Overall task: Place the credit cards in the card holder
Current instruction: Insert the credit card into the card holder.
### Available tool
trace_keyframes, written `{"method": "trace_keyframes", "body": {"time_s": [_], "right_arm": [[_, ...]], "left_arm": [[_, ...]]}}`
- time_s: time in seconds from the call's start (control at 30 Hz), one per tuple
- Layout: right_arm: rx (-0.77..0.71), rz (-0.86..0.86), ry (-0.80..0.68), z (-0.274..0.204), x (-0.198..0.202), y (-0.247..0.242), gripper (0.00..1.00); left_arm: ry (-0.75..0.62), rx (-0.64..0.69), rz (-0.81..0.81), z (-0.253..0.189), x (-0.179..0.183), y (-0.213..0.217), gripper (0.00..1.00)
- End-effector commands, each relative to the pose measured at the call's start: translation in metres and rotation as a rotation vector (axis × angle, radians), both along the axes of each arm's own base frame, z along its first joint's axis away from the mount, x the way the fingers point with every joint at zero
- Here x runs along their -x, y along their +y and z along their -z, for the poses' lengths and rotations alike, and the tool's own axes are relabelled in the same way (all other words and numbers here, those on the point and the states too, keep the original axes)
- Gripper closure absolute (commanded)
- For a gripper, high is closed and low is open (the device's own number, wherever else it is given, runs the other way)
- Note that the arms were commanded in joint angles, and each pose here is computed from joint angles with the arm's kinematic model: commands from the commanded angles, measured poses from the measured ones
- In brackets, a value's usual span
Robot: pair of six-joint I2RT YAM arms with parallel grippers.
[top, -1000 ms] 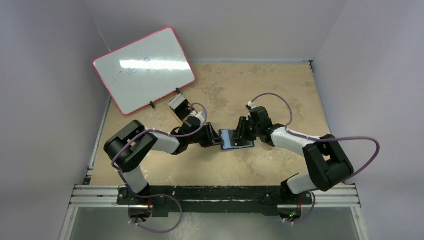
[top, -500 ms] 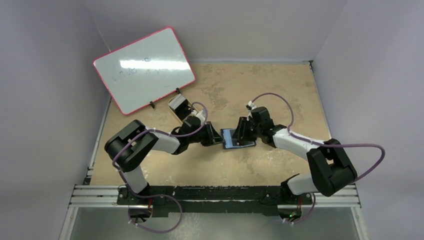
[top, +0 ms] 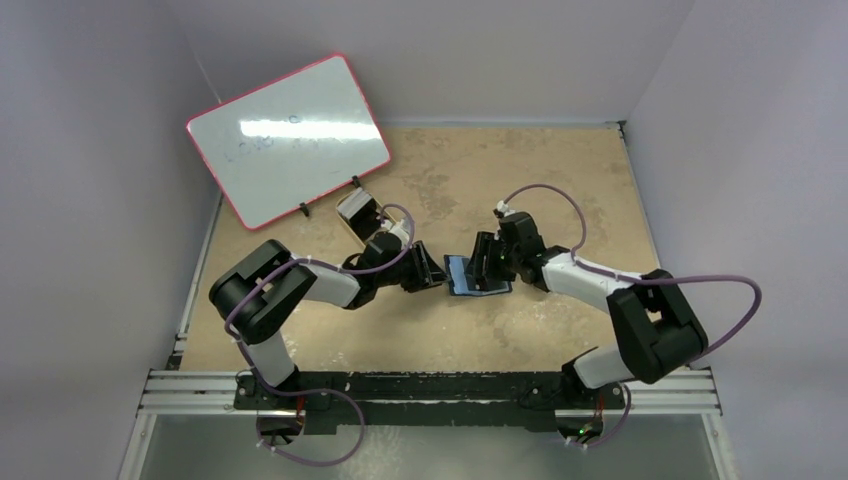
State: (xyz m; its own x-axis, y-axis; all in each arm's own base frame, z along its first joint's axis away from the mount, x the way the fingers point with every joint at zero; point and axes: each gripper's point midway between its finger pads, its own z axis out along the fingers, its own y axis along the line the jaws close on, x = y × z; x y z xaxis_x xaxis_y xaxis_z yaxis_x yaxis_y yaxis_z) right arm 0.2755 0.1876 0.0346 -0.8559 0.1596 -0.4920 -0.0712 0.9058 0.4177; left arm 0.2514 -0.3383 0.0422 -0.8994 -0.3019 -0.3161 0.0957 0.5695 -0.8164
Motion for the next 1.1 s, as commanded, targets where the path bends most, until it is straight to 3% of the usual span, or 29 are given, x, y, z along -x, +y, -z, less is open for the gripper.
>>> {"method": "trace_keyframes", "body": {"time_s": [0.0, 0.4, 0.67, 1.07], "right_arm": [[-0.035, -0.029, -0.037, -0.004, -0.011, 0.01, 0.38], [-0.159, -0.086, -0.017, 0.0, 0.01, 0.024, 0.39], [-0.209, -0.097, -0.028, -0.008, 0.013, 0.03, 0.41], [-0.329, -0.141, -0.087, -0.03, 0.012, 0.046, 0.49]], "left_arm": [[-0.04, 0.002, -0.005, -0.004, -0.004, -0.003, 0.63], [-0.068, 0.08, 0.002, -0.015, -0.008, -0.012, 0.62], [-0.073, 0.15, 0.012, -0.022, -0.007, -0.019, 0.67], [-0.077, 0.158, 0.023, -0.033, 0.0, -0.015, 1.0]]}}
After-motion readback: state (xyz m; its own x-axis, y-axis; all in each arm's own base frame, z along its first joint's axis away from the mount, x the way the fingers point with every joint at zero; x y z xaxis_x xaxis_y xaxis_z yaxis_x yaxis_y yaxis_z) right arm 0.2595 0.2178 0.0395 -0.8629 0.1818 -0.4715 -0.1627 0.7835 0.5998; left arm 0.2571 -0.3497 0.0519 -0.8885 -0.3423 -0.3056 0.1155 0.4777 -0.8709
